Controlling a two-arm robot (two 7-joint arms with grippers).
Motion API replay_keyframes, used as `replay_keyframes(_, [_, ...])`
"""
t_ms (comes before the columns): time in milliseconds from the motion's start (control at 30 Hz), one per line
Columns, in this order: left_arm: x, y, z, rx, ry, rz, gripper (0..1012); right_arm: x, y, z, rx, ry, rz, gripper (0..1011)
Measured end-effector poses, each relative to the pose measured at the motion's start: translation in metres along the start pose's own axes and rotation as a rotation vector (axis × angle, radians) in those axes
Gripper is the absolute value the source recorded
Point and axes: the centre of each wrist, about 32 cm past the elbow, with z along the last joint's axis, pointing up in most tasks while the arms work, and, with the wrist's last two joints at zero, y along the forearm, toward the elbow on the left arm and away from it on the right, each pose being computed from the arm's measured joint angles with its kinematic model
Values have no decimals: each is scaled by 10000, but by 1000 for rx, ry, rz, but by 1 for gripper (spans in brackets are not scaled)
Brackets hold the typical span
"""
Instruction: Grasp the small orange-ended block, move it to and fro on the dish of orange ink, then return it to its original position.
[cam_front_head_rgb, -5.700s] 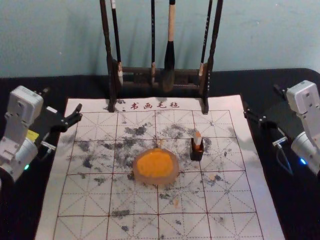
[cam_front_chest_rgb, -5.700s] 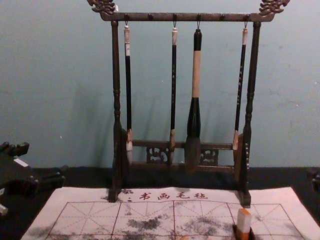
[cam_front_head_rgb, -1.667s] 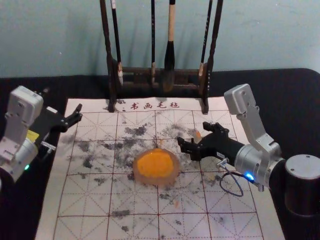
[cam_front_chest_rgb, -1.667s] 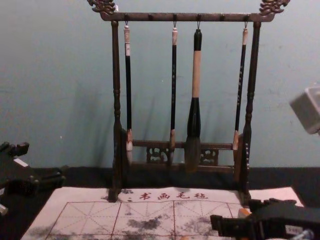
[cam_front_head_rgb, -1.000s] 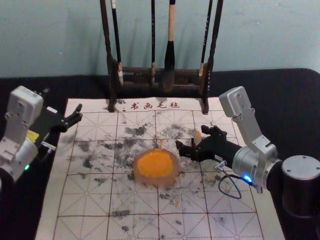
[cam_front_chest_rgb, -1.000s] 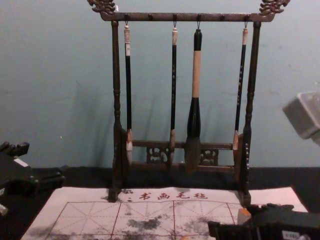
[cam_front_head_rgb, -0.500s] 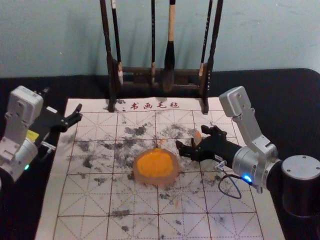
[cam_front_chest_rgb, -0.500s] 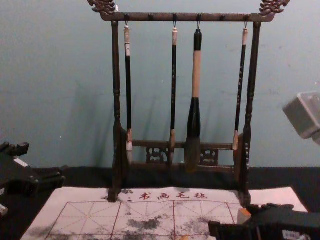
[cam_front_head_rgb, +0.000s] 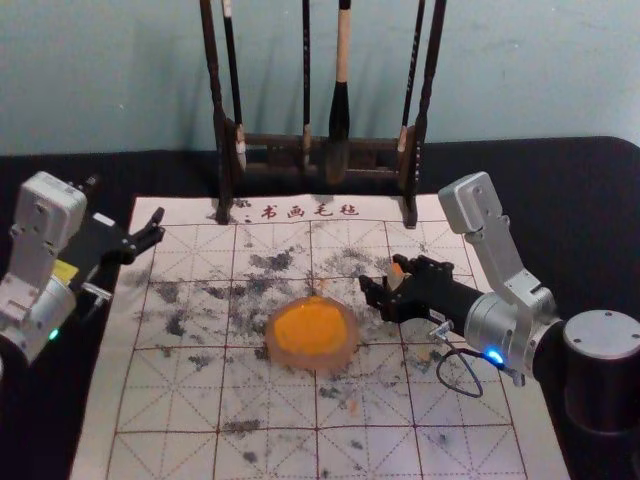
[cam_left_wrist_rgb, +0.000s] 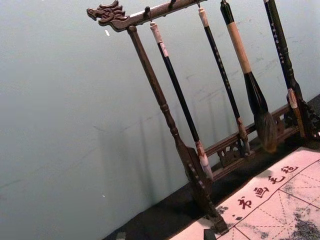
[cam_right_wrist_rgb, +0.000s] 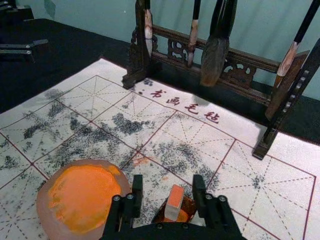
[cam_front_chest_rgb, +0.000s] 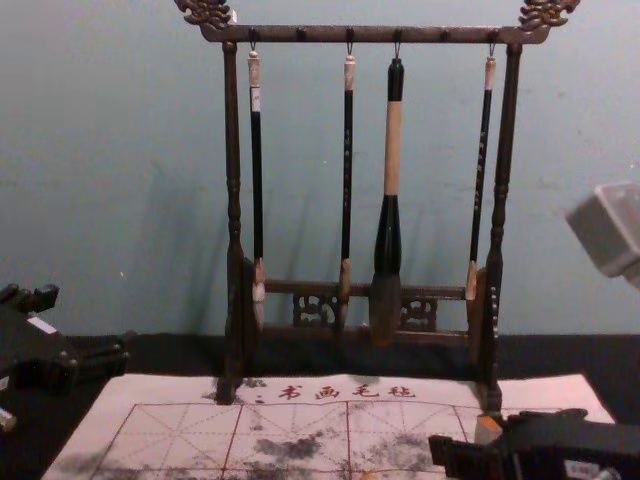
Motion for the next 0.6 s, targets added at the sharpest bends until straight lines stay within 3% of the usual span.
replay_keyframes(200, [0, 0, 0, 0, 0, 0, 1001, 0, 0, 0, 0, 0, 0, 476])
replay_keyframes(467, [0, 0, 0, 0, 0, 0, 1001, 0, 0, 0, 0, 1, 0, 192])
replay_keyframes(600, [0, 0, 0, 0, 0, 0, 1001, 0, 0, 0, 0, 1, 0, 114])
